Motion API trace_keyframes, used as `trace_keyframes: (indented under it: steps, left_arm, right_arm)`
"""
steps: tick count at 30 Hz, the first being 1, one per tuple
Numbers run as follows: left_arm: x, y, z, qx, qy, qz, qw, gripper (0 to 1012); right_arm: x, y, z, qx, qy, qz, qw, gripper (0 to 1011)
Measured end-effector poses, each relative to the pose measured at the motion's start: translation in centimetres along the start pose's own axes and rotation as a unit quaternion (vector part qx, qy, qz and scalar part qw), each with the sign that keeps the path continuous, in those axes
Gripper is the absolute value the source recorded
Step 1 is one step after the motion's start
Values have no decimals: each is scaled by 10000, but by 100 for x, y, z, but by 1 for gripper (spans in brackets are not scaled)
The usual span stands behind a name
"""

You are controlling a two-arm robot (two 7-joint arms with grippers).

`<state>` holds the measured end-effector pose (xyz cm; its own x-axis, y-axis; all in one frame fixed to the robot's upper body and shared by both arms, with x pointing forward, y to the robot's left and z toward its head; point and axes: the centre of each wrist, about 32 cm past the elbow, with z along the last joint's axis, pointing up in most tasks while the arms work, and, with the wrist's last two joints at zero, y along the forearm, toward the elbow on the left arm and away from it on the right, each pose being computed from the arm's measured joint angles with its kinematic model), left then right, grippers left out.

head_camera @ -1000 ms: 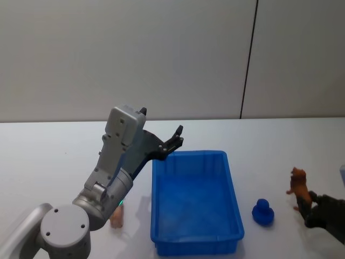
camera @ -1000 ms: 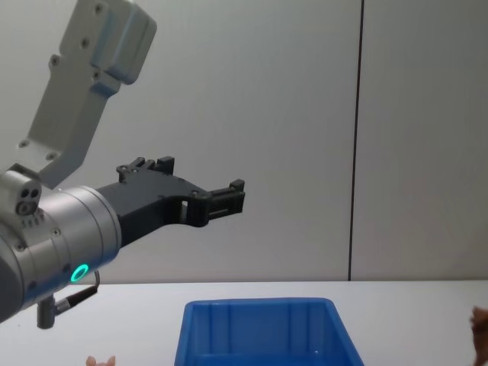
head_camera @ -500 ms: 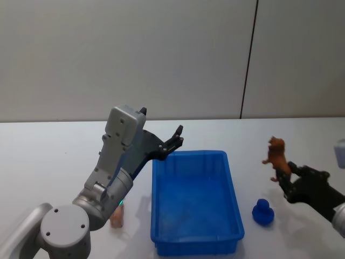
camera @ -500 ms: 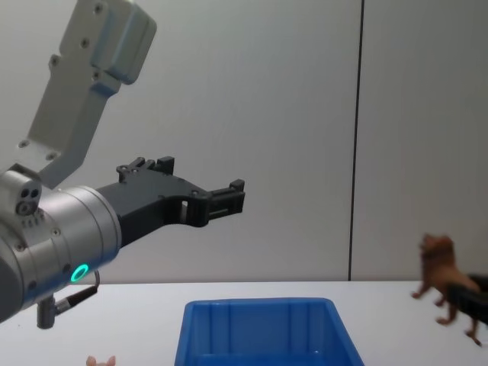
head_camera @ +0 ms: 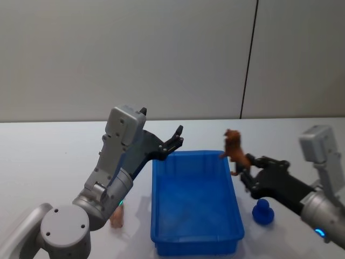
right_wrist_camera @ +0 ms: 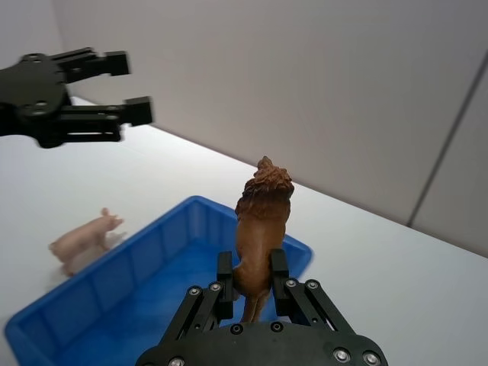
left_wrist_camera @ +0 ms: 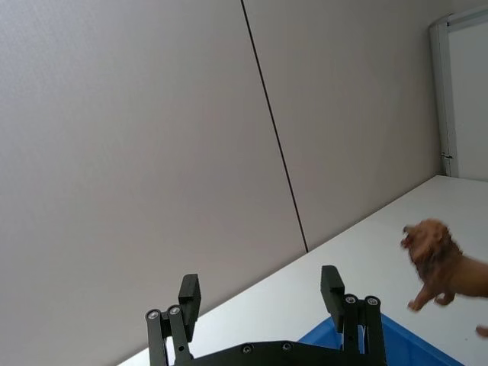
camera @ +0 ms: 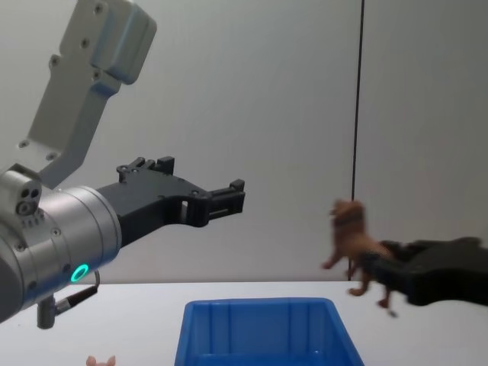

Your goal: Pick up the two dolls from the table and place them into the box.

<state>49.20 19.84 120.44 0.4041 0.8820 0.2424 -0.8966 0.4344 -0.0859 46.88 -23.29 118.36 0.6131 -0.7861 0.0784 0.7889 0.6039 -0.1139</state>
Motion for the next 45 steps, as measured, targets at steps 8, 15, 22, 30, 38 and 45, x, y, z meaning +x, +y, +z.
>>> trace_keyframes:
  steps: [8,15,22,30,38,45]
  left_arm:
    - [0,0,0,0,0,0,10000,1001]
    - [0,0,0,0,0,0,10000,1001]
    - [0,0,0,0,0,0,10000,1001]
    - [0,0,0,0,0,0,10000,1001]
    - [0,0,0,0,0,0,10000,1001]
    - [0,0,0,0,0,0,10000,1001]
  right_arm:
    - [-147,198,7,-81,-59,409,9991,315]
    - [-214,315,-11,-145,-72,489,9987,546]
    - [-193,356,-31,-132,-103,400,9991,784]
    - [-78,269,-65,-132,-75,166,9997,985]
    - [38,89,-136,-282,17,-94,9996,1003]
    - [109,-50,-214,-523,78,-253,9983,1003]
